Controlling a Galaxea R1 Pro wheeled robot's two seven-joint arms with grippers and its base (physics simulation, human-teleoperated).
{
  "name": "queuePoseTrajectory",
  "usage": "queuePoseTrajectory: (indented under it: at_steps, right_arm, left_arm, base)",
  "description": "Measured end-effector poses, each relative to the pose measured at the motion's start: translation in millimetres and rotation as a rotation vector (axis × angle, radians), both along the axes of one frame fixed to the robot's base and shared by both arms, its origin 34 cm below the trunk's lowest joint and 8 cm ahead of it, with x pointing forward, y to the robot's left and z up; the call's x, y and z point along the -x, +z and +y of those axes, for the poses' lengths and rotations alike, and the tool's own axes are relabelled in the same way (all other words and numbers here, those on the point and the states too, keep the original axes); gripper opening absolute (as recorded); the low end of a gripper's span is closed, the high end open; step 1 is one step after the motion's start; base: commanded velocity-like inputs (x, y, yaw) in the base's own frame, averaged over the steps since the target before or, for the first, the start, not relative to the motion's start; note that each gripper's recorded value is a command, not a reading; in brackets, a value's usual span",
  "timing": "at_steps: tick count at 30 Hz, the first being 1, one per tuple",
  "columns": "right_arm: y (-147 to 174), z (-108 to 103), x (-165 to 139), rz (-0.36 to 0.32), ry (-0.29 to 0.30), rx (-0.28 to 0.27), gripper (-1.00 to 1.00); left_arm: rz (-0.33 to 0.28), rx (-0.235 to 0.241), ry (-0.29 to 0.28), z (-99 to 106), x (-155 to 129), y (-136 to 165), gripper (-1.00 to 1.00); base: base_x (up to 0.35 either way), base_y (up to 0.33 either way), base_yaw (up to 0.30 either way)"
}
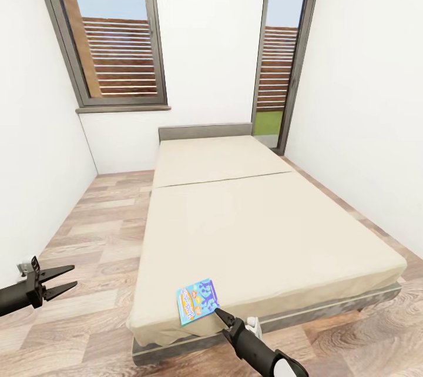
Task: Put all the toys in the child's room - the three board games (two on the bed and one on the table), the two jigsaw puzzles on the table, and the tennis ball on the table - inside the toy box on the table in the child's room.
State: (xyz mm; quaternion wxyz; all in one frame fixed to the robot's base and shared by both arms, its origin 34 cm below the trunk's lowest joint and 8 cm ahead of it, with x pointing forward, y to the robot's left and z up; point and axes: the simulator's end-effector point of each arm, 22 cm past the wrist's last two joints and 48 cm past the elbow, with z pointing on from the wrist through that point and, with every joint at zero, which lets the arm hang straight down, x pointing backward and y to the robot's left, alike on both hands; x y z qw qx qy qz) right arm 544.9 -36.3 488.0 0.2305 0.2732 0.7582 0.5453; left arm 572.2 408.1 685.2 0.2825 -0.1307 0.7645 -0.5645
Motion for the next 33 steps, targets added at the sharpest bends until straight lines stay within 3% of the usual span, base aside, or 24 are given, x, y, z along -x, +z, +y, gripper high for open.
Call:
queuePoseTrajectory:
  at_steps: [33]
  right_arm:
    - [2.9, 0.3, -1.8, -0.015, -0.003, -0.002, 1.00]
  left_arm:
    - [-0.001, 0.000, 0.000, 0.0, -0.1, 0.1, 1.00]
  base:
    - [0.029, 0.024, 0.000]
